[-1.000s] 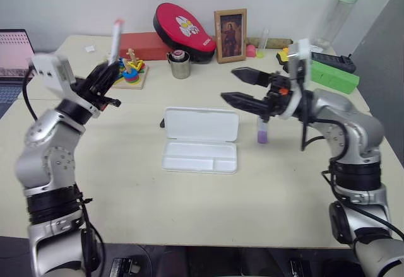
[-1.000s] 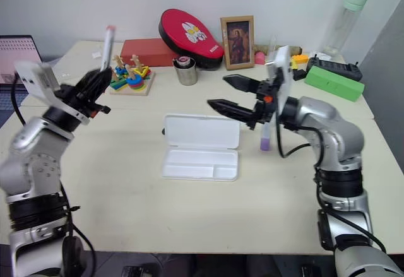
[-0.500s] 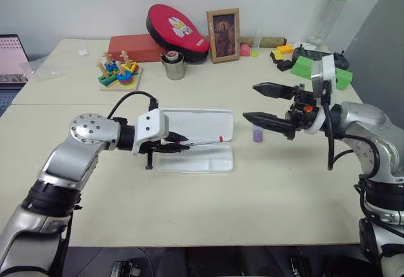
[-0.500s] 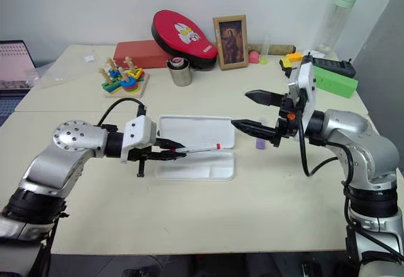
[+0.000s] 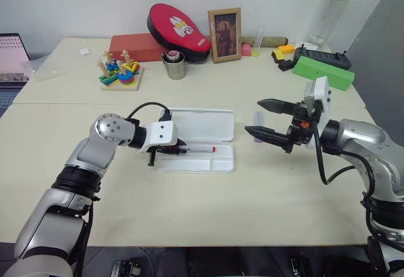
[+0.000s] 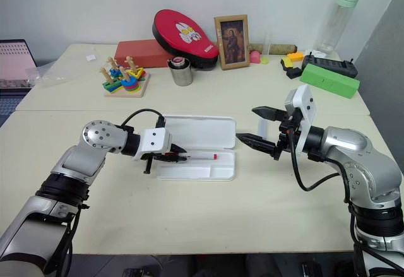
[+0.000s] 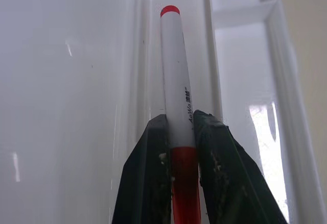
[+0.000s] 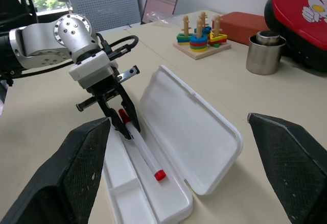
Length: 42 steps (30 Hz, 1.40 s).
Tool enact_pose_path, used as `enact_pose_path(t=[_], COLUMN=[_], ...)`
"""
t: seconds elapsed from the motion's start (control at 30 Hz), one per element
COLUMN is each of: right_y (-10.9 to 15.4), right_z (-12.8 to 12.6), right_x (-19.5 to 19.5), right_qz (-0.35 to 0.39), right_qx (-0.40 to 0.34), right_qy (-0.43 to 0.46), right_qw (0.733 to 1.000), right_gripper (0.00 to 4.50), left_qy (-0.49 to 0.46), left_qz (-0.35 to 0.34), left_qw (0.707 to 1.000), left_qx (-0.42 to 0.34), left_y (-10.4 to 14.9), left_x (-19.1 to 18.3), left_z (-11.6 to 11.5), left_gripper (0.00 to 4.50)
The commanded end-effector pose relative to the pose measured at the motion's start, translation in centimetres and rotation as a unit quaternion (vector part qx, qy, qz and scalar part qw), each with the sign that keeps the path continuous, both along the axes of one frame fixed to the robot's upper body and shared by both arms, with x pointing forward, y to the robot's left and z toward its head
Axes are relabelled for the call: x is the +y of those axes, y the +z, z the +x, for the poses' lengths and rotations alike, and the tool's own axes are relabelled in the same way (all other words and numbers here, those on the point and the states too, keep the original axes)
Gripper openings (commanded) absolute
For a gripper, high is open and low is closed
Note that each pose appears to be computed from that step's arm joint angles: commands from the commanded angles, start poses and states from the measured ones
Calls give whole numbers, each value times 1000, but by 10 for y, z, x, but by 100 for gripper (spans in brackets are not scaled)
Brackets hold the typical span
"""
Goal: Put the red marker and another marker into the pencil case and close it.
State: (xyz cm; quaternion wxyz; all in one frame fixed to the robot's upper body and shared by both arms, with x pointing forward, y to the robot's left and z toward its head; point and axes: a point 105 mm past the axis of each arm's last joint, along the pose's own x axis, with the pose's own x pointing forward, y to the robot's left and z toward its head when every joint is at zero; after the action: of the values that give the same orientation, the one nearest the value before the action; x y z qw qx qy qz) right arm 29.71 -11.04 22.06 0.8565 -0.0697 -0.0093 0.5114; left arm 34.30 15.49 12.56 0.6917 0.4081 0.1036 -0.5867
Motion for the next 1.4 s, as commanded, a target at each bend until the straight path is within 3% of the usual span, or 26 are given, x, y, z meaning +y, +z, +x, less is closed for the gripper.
enact_pose_path(t=[0.03, 0.33, 0.4, 0.53, 0.67, 0.77, 0.87, 0.93, 1.1, 1.2, 1.4], right_y=[6, 2, -2, -28, -52, -72, -103, -118, -141, -146, -139], right_z=[-6, -7, 0, 37, 51, 62, 71, 73, 73, 74, 77], right_x=[3, 2, 0, -18, -26, -34, -35, -32, -25, -27, -30], right_qz=[-5, -12, -9, -26, -51, -64, -52, -49, -71, -91, -69], right_qx=[-22, -13, -5, 26, 51, 79, 133, 154, 176, 162, 154], right_qy=[6, 12, -17, -159, -236, -313, -403, -436, -464, -485, -505], right_qw=[1000, 1000, 1000, 987, 969, 944, 904, 885, 865, 855, 846], right_gripper=[450, 450, 450, 450, 450, 450, 450, 450, 450, 407, 262], left_qy=[-6, -4, -4, 2, -3, 3, 13, 26, 43, 52, 56], left_qz=[-7, -64, -88, -114, -141, -209, -360, -412, -435, -429, -427], left_qw=[1000, 998, 995, 989, 984, 973, 931, 910, 900, 902, 902], left_qx=[-20, -24, -37, -91, -106, -96, -48, -25, 5, 3, -1], left_y=[11, 25, 36, 57, 71, 88, 110, 117, 116, 113, 114], left_x=[-3, -12, -16, -21, -29, -43, -74, -85, -99, -103, -101], left_z=[3, 2, 2, 7, 4, -2, -15, -21, -27, -26, -24], left_gripper=[177, 320, 372, 446, 448, 448, 448, 448, 448, 450, 450])
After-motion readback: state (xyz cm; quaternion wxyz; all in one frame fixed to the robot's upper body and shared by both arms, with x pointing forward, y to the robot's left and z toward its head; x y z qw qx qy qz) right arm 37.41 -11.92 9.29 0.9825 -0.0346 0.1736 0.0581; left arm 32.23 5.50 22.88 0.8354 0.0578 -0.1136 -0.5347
